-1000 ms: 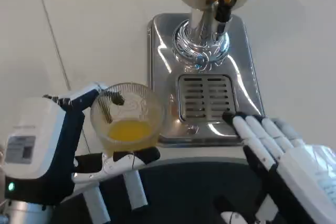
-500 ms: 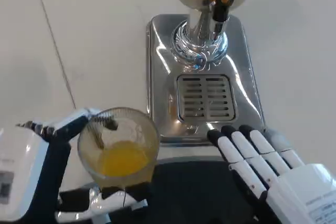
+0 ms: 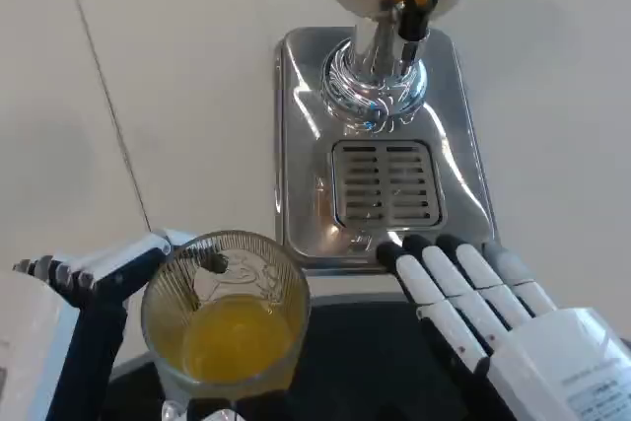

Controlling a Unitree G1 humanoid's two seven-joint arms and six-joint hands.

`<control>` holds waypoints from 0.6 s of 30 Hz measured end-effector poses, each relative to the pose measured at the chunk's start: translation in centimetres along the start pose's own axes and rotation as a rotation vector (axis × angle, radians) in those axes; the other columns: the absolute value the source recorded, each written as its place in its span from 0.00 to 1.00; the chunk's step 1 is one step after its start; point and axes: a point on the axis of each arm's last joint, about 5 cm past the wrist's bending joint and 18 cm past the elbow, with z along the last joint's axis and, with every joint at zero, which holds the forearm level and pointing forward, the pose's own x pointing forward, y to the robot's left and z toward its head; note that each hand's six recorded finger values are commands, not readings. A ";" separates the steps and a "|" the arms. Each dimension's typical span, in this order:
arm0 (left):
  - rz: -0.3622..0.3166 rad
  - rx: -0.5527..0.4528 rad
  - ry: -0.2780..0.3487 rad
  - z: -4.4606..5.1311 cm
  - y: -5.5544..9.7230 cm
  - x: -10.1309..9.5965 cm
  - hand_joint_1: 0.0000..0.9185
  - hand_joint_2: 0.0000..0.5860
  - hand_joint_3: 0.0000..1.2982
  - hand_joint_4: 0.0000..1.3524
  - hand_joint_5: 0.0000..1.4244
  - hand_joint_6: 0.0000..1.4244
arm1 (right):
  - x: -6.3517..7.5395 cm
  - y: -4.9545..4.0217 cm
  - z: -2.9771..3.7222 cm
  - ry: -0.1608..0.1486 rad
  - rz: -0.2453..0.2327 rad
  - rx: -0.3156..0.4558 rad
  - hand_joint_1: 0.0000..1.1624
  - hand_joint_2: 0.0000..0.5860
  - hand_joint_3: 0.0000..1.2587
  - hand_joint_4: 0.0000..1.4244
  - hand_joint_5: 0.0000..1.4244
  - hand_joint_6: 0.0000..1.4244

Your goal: Grasp the cup under the faucet to collect the drink, then remove the cup.

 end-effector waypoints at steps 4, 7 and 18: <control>0.001 0.000 -0.022 0.00 0.2 0.0 0.76 0.00 0.87 0.90 1.00 1.00 | 0.1 -0.08 0.20 -0.004 -0.002 0.009 0.17 0.83 0.00 0.00 0.00 0.00; -0.001 -0.002 -0.039 0.09 0.3 0.0 0.76 0.00 0.87 0.90 1.00 1.00 | 0.2 -0.02 0.37 -0.006 0.000 0.023 0.17 0.83 0.00 0.00 0.00 0.00; 0.011 0.009 -0.064 0.49 0.1 0.4 0.77 0.00 0.87 0.90 1.00 1.00 | 0.2 -0.03 0.65 0.007 -0.017 0.047 0.09 0.89 0.00 0.00 0.00 0.00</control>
